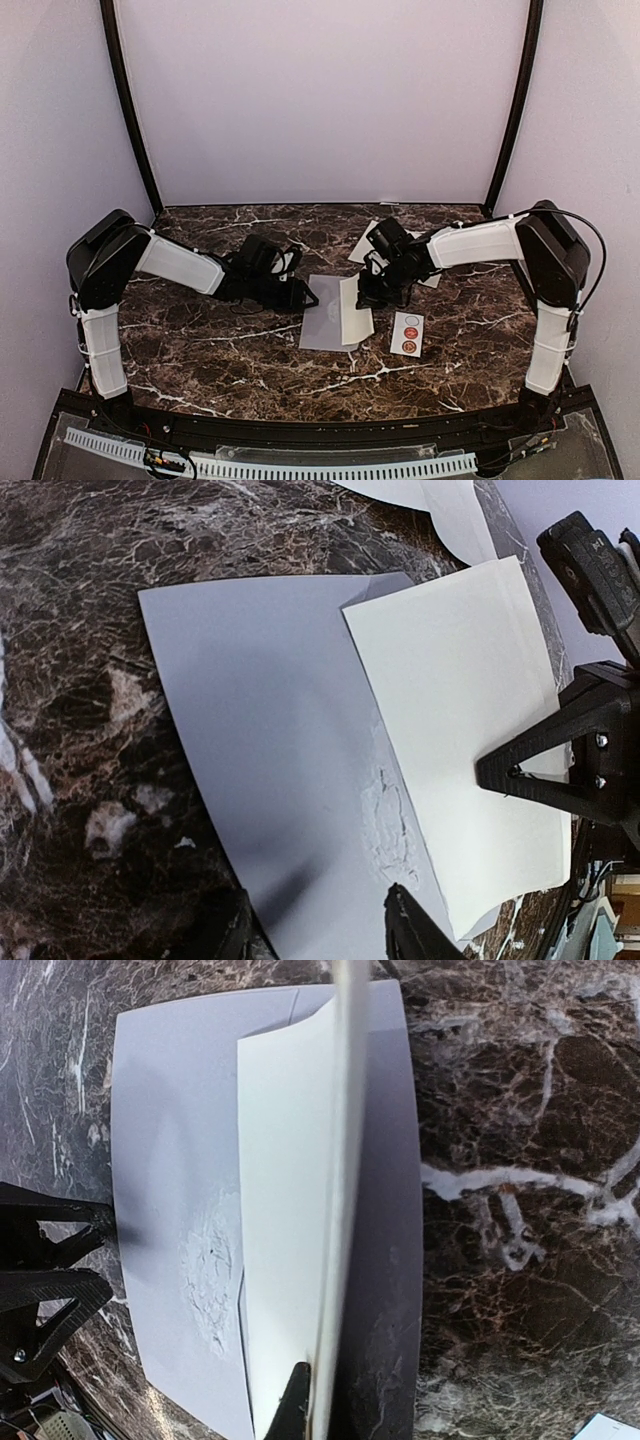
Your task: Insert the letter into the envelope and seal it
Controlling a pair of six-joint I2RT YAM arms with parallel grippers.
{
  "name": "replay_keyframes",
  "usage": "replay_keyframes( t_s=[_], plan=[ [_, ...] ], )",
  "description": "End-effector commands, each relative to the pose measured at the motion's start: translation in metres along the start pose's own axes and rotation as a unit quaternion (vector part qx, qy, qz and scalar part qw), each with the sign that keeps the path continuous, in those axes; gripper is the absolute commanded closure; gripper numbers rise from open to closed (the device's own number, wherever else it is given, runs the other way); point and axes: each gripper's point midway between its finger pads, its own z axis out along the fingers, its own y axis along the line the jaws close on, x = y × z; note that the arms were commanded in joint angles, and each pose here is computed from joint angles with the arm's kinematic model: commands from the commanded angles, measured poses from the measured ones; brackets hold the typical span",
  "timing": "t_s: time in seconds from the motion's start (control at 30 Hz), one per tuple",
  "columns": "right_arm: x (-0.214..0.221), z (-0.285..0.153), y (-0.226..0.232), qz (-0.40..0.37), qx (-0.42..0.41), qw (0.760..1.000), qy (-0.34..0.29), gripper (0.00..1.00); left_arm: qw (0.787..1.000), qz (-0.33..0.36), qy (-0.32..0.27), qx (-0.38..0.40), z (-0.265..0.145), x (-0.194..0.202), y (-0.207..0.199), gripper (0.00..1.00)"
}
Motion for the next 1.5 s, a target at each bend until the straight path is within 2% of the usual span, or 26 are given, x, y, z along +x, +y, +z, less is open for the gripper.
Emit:
replay_keyframes(
  t_s=[0.0, 0.4, 0.6, 0.8, 1.07, 1.47],
  plan=[
    [0.003, 0.009, -0.001, 0.011, -0.017, 1.000, 0.005, 1.00, 0.998, -0.028, 0.054, -0.030, 0.005, 0.036, 0.024, 0.56],
    [-0.004, -0.005, 0.013, 0.013, -0.041, 0.999, -0.012, 1.00, 0.998, -0.031, 0.048, -0.032, 0.003, 0.034, 0.023, 0.56],
    [-0.004, -0.031, 0.014, 0.024, -0.026, 0.999, -0.026, 1.00, 0.998, -0.032, 0.036, -0.038, -0.005, 0.026, 0.020, 0.56],
    [0.003, -0.036, 0.006, 0.044, -0.007, 0.999, -0.017, 1.00, 0.998, -0.030, 0.036, -0.041, -0.007, 0.025, 0.019, 0.56],
    [0.019, -0.022, -0.012, 0.070, 0.024, 0.997, 0.020, 1.00, 0.998, -0.030, 0.039, -0.038, -0.007, 0.027, 0.019, 0.56],
    [0.011, -0.004, -0.012, 0.061, 0.028, 0.997, 0.027, 1.00, 0.996, -0.033, 0.047, -0.063, -0.002, 0.034, 0.033, 0.56]
  ],
)
